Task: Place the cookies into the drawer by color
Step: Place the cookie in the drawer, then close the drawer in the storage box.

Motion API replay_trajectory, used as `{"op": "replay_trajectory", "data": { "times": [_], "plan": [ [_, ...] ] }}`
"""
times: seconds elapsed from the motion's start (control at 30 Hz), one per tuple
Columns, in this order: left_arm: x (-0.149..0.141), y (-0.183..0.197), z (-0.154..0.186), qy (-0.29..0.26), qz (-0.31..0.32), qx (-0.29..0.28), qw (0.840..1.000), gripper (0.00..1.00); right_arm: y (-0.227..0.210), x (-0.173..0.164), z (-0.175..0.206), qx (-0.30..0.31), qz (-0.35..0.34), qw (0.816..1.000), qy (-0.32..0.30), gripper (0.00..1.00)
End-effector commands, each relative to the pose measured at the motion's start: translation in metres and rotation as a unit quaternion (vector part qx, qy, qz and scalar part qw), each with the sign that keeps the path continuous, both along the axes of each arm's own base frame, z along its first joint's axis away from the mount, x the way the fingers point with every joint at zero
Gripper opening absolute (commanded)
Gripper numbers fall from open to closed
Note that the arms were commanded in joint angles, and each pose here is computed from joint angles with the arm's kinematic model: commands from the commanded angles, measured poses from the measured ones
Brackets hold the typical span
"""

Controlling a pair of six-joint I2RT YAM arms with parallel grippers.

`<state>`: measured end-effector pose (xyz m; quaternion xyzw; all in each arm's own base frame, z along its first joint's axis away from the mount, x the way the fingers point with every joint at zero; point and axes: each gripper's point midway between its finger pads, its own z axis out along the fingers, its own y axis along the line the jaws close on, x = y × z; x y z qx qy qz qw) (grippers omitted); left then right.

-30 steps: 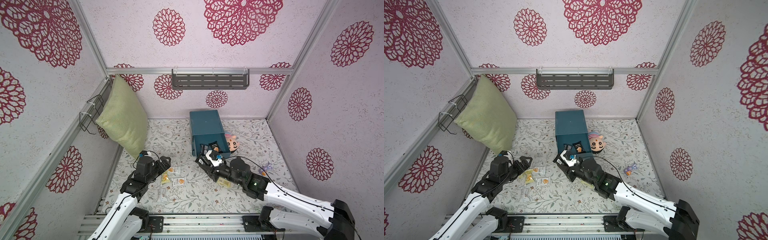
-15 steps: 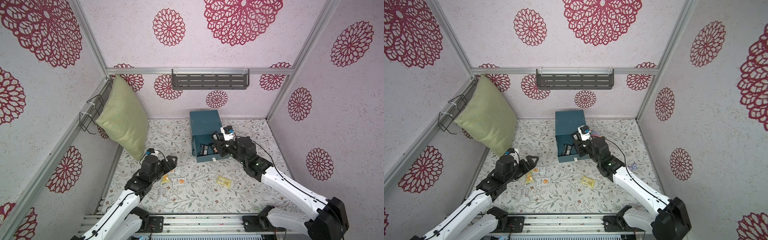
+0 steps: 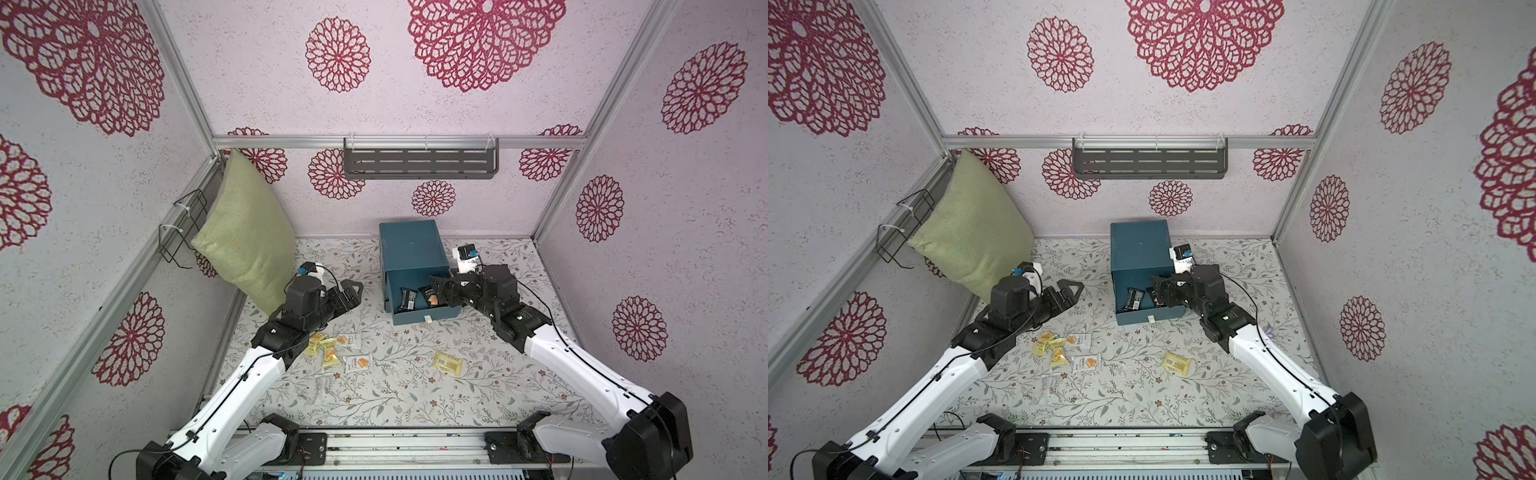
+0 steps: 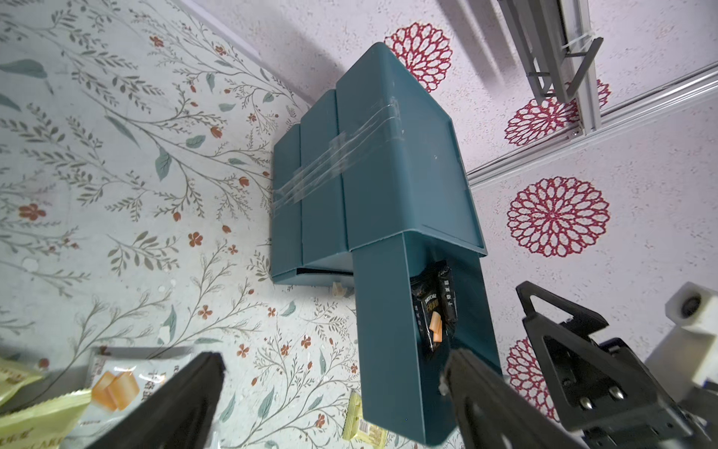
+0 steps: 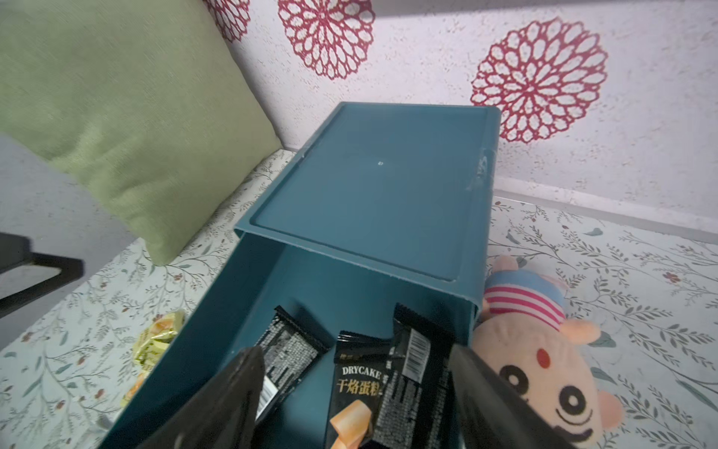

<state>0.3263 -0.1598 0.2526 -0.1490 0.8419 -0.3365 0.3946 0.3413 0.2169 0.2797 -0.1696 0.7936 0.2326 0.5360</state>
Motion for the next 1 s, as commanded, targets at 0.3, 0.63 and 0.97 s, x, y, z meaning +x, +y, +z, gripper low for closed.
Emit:
{"op": "replay_trajectory", "data": {
  "times": [0.3,0.63,0.97],
  "plan": [
    [0.044,-0.03,0.021,0.023,-0.072,0.072,0.995,0.97,-0.001,-0.089,0.027,0.099,0.113,0.989,0.011,0.84],
    [0.098,-0.055,0.048,0.029,-0.117,0.056,0.991,0.97,0.014,-0.15,-0.038,0.124,0.184,0.97,0.097,0.8],
    [0.149,-0.074,0.028,0.074,-0.169,0.032,0.982,0.99,0.029,-0.151,-0.079,0.098,0.149,0.978,0.105,0.79]
  ]
}}
